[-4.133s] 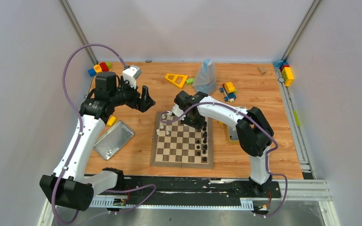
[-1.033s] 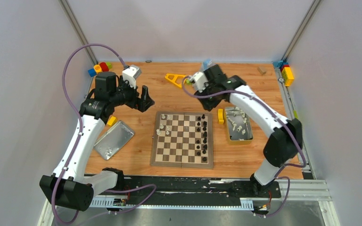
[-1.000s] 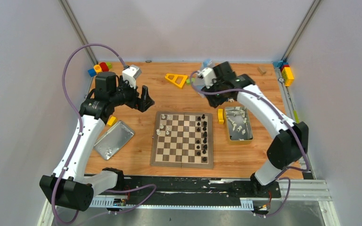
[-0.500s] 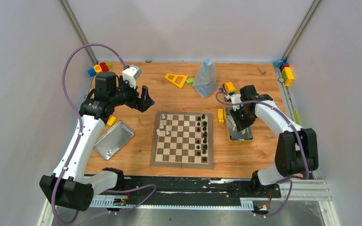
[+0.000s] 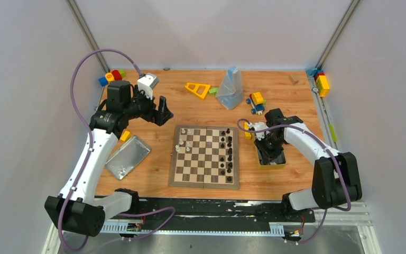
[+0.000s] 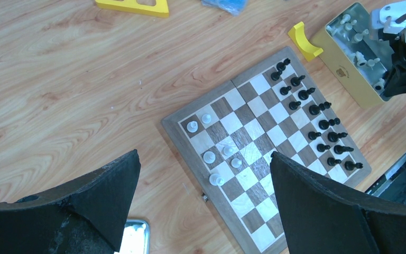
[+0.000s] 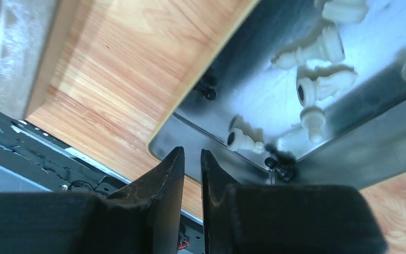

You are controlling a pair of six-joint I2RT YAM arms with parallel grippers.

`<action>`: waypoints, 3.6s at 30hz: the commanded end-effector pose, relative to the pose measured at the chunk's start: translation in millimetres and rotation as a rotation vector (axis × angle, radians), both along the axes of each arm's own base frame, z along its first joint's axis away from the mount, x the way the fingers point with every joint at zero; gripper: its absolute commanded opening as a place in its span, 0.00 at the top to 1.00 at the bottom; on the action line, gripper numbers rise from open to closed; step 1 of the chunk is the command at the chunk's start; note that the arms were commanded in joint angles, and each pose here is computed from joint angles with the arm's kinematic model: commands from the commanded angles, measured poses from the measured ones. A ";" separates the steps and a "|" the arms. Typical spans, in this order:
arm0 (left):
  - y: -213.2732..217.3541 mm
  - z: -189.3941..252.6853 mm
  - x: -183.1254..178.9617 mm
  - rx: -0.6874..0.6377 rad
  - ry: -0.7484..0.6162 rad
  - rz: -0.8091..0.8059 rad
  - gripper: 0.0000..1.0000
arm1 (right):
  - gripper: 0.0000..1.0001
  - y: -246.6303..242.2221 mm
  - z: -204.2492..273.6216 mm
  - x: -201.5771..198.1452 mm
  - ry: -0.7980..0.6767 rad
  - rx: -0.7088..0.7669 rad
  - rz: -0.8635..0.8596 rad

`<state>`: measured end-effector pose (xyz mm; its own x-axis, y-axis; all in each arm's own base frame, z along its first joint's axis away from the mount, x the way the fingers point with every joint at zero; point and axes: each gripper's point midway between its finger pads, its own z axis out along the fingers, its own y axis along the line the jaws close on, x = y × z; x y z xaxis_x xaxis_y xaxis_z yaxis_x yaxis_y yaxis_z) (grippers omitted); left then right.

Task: Set up the chess pieces on the board
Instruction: Adjust the storage box at the center of the board.

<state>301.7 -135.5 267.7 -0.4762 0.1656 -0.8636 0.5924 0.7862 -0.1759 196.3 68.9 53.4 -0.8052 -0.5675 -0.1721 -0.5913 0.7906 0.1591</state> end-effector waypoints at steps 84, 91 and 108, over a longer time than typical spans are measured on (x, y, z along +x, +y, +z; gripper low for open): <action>14.5 4.7 16.5 0.078 -0.073 0.046 0.00 | 0.68 14.0 24.2 162.0 -0.253 0.157 -0.290; 14.5 2.6 19.5 0.083 -0.068 0.046 0.00 | 0.68 -17.4 19.0 123.6 -0.300 0.014 -0.203; 16.1 4.1 17.6 0.086 -0.103 0.048 0.00 | 0.69 -10.4 4.6 165.2 -0.398 0.056 -0.279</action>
<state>317.0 -121.5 257.9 -0.4567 0.2187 -0.8623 0.5583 0.8251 -0.0864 339.5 58.2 55.4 -0.8143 -0.3413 -0.4695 -0.4010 0.9156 0.0299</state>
